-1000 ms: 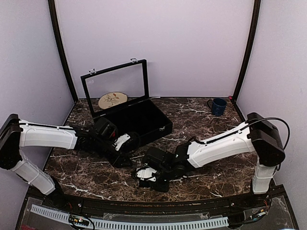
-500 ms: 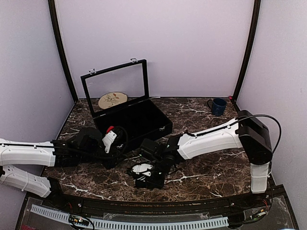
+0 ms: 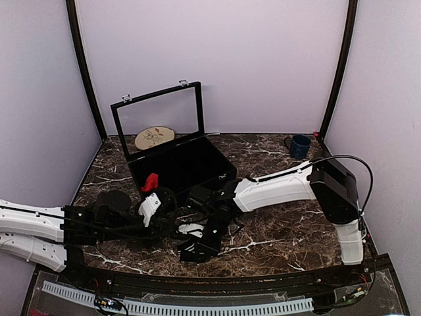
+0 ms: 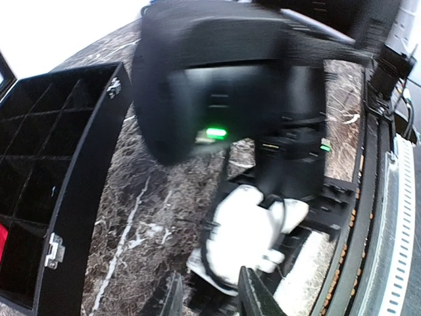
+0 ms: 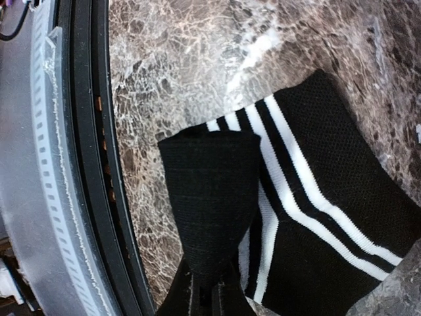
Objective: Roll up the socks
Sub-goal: Roll the sock at the center of the board.
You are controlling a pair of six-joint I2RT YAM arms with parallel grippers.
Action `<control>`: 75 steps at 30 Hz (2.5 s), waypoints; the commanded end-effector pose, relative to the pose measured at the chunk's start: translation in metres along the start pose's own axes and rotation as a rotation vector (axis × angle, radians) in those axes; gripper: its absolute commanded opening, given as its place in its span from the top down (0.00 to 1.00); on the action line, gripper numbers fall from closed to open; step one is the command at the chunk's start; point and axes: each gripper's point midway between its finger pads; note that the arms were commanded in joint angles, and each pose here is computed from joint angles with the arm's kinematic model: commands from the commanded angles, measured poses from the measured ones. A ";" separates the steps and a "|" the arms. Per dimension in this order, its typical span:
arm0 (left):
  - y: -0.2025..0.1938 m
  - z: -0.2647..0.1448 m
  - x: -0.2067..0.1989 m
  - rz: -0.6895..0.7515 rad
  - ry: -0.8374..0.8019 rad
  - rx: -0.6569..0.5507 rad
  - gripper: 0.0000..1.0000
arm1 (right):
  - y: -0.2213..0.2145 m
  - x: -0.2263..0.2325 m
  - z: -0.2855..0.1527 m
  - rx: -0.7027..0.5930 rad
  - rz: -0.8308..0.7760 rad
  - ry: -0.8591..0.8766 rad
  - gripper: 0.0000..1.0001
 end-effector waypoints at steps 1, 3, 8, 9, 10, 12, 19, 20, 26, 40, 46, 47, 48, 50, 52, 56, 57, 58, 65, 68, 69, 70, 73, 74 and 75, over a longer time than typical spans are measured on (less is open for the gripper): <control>0.004 -0.003 -0.011 0.079 -0.018 -0.031 0.67 | -0.041 -0.014 0.021 0.130 0.160 0.057 1.00; 0.001 -0.001 -0.020 0.114 -0.043 -0.012 0.67 | -0.041 -0.020 0.020 0.119 0.191 0.074 1.00; -0.015 0.011 -0.046 0.202 -0.144 0.083 0.67 | -0.038 -0.029 0.018 0.125 0.208 0.081 1.00; -0.019 0.013 -0.051 0.217 -0.161 0.101 0.68 | -0.035 -0.031 0.018 0.124 0.207 0.081 1.00; -0.023 0.014 -0.055 0.230 -0.174 0.116 0.68 | -0.035 -0.031 0.017 0.125 0.207 0.083 1.00; -0.030 0.016 -0.064 0.257 -0.203 0.146 0.68 | -0.034 -0.033 0.017 0.125 0.212 0.089 1.00; -0.056 0.026 -0.081 0.374 -0.245 0.285 0.65 | -0.039 -0.033 0.019 0.132 0.221 0.111 1.00; -0.059 0.029 -0.080 0.389 -0.233 0.305 0.64 | -0.039 -0.033 0.019 0.133 0.219 0.112 1.00; -0.072 0.040 -0.070 0.430 -0.168 0.364 0.61 | -0.039 -0.031 0.018 0.135 0.216 0.115 1.00; -0.089 0.058 -0.057 0.462 -0.086 0.459 0.60 | -0.040 -0.029 0.016 0.136 0.212 0.123 1.00; -0.096 0.063 -0.054 0.459 -0.086 0.504 0.61 | -0.042 -0.028 0.016 0.138 0.214 0.123 1.00; -0.097 0.064 -0.052 0.460 -0.080 0.515 0.61 | -0.042 -0.028 0.016 0.137 0.214 0.124 1.00; -0.098 0.065 -0.051 0.459 -0.077 0.520 0.61 | -0.042 -0.028 0.016 0.137 0.214 0.124 1.00; -0.097 0.066 -0.050 0.457 -0.072 0.519 0.61 | -0.042 -0.028 0.016 0.136 0.213 0.123 1.00; -0.095 0.066 -0.047 0.450 -0.066 0.516 0.61 | -0.043 -0.028 0.015 0.137 0.214 0.123 1.00; -0.099 0.068 -0.045 0.439 -0.072 0.545 0.64 | -0.043 -0.028 0.015 0.137 0.213 0.120 1.00; -0.101 0.069 -0.044 0.439 -0.075 0.557 0.65 | -0.043 -0.027 0.014 0.137 0.213 0.120 1.00; -0.102 0.069 -0.044 0.434 -0.077 0.566 0.66 | -0.043 -0.027 0.014 0.136 0.213 0.120 1.00; -0.107 0.067 -0.047 0.399 -0.108 0.608 0.80 | -0.044 -0.028 0.014 0.138 0.213 0.115 1.00; -0.113 0.066 -0.051 0.386 -0.131 0.638 0.81 | -0.043 -0.028 0.013 0.135 0.210 0.112 1.00; -0.114 0.066 -0.052 0.378 -0.140 0.648 0.82 | -0.043 -0.028 0.013 0.134 0.210 0.112 1.00; -0.117 0.067 -0.054 0.370 -0.148 0.660 0.82 | -0.043 -0.028 0.013 0.133 0.210 0.111 1.00; -0.123 0.065 -0.060 0.344 -0.177 0.693 0.83 | -0.043 -0.028 0.013 0.132 0.208 0.109 1.00; -0.124 0.065 -0.061 0.338 -0.181 0.701 0.83 | -0.043 -0.028 0.012 0.131 0.208 0.108 1.00; -0.126 0.065 -0.061 0.331 -0.184 0.709 0.83 | -0.043 -0.028 0.012 0.131 0.207 0.107 1.00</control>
Point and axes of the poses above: each gripper's point midway between its finger pads, its own z axis out along the fingers, its own x axis along the line the jaws close on, y = z × x, and after that the axes turned 2 degrees about -z, right-handed
